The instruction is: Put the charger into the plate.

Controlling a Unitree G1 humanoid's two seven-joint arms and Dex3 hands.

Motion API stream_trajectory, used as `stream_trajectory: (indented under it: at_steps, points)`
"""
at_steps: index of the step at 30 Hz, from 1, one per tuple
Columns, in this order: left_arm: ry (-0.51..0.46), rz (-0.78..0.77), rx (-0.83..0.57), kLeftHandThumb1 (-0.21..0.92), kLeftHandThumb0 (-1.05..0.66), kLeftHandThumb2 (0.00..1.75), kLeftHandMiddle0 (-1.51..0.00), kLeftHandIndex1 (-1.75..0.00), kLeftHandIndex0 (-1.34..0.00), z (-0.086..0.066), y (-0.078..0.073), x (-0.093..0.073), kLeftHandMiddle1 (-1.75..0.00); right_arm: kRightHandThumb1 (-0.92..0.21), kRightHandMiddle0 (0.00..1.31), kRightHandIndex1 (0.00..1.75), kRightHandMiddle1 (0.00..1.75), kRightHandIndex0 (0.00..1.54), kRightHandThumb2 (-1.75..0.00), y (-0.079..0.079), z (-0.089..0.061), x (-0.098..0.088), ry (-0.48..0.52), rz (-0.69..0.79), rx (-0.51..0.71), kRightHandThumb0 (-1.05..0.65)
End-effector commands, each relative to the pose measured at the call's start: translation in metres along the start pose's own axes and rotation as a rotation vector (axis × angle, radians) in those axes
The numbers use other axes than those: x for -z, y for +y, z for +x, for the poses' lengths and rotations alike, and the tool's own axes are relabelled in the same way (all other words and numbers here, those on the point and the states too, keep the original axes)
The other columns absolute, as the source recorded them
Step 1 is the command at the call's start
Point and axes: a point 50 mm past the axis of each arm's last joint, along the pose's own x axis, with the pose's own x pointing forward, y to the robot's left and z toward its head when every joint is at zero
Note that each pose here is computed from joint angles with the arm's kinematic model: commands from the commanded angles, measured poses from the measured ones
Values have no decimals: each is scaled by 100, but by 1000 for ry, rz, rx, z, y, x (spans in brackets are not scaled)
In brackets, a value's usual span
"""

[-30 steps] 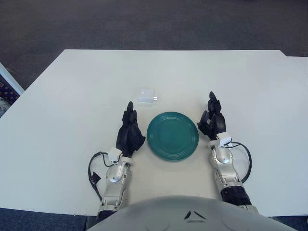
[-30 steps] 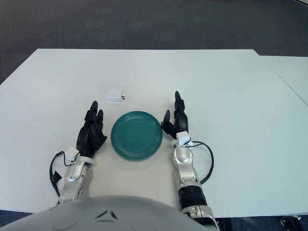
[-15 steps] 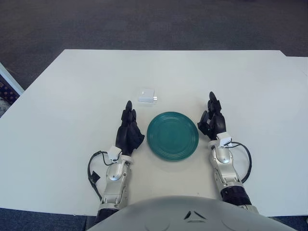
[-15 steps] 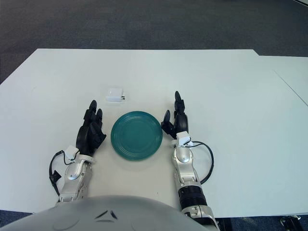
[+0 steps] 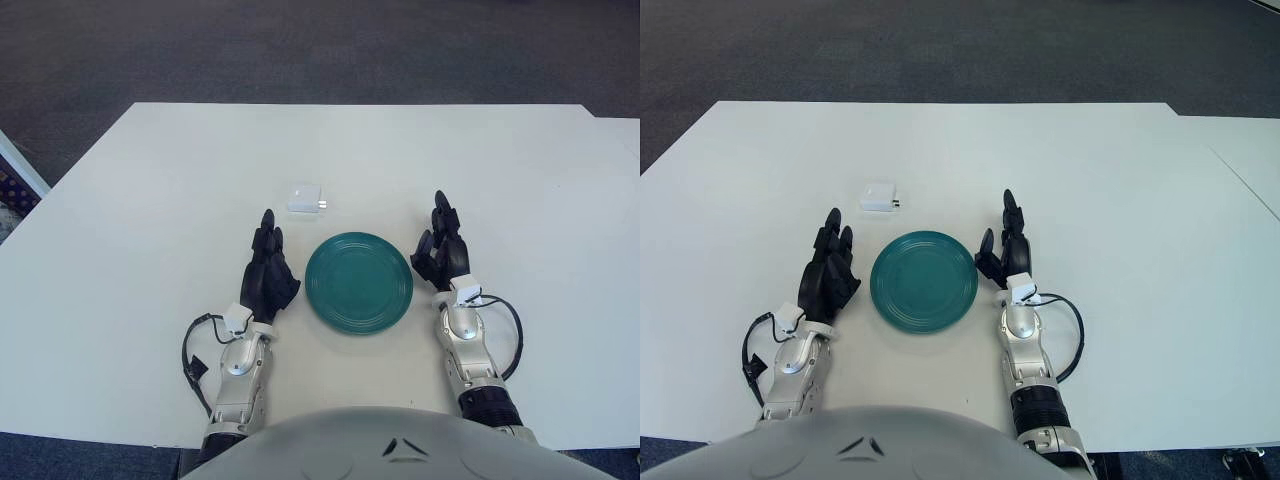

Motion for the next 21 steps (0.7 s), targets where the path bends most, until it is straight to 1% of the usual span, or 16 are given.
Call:
stream_trajectory:
  at_steps: [1,7,13,17,19,20,21]
  points:
    - [99,-5,-34,92,-105,101,0,0,0,-8,3,16,0,-92,0,0,10,0,-94,-6,-29,33,184,-27,5,-94]
    - [102,-13,-30,92,-105,101,0,0,0,-8,3,16,0,-92,0,0,10,0,-94,-7,-29,32,171,-29,1,-93]
    - [102,-15,-30,92,-105,100,0,0,0,-9,4,14,0,-92,0,0,10,0,-94,-5,-30,32,178,-36,4,-93]
    - [88,2,-15,92,-105,99,0,0,0,-7,8,7,0,-92,0,0,11,0,-94,-4,-31,32,180,-37,5,-93]
    - [77,17,-9,92,-105,98,0,0,0,-6,15,0,0,-92,0,0,11,0,-95,-3,-31,32,179,-39,4,-93]
    - [46,43,-9,92,-105,98,0,0,0,-3,25,-16,0,-92,0,0,11,0,-95,-3,-30,31,174,-41,3,-93]
    - [25,62,-8,92,-104,99,0,0,0,0,31,-27,0,-92,0,0,11,0,-95,-3,-30,31,171,-43,2,-94]
